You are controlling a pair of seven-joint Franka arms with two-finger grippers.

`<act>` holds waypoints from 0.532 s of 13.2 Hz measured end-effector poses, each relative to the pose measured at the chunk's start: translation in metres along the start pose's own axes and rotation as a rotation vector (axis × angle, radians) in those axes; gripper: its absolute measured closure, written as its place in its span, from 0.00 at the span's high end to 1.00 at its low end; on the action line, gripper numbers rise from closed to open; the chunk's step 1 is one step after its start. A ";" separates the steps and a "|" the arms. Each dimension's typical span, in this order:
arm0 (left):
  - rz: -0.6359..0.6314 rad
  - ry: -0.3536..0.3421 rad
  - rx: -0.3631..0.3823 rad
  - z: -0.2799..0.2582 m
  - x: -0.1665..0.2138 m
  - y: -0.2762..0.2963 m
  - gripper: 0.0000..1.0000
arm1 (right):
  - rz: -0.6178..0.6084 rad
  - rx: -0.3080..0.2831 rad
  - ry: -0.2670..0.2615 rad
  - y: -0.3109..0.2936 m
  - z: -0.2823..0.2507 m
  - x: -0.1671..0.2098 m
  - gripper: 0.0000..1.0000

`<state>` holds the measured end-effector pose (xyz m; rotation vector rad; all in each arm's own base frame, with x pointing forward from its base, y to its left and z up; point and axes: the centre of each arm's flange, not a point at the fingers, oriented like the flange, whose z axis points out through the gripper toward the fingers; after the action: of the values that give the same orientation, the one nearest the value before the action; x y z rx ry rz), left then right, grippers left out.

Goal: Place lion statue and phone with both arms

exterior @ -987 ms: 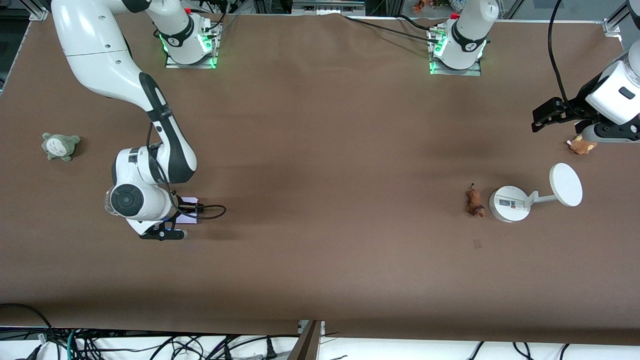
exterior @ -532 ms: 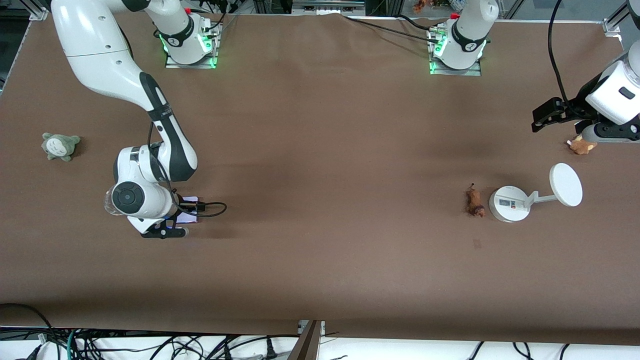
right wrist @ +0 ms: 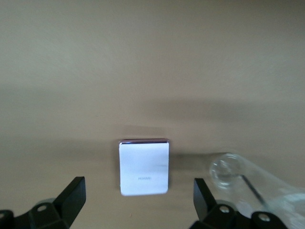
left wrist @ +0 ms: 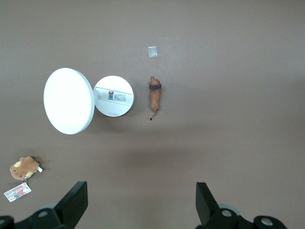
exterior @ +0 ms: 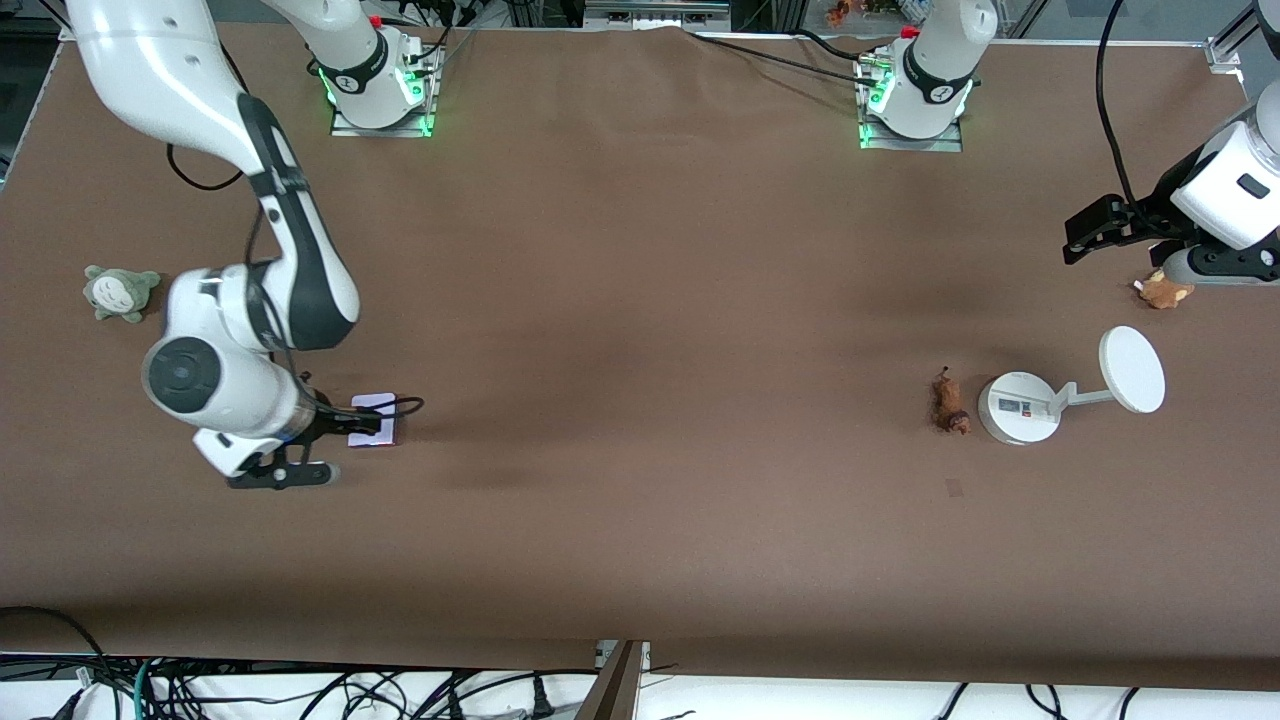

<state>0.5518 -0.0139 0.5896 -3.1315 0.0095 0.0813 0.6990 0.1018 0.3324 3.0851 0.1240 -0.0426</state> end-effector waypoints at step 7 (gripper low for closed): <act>0.000 -0.001 0.000 0.000 0.000 0.000 1.00 | -0.059 -0.026 -0.041 0.057 -0.146 -0.028 1.00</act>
<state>0.5517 -0.0138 0.5895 -3.1315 0.0094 0.0828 0.6797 0.0507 0.4819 3.0521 0.2113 -0.1061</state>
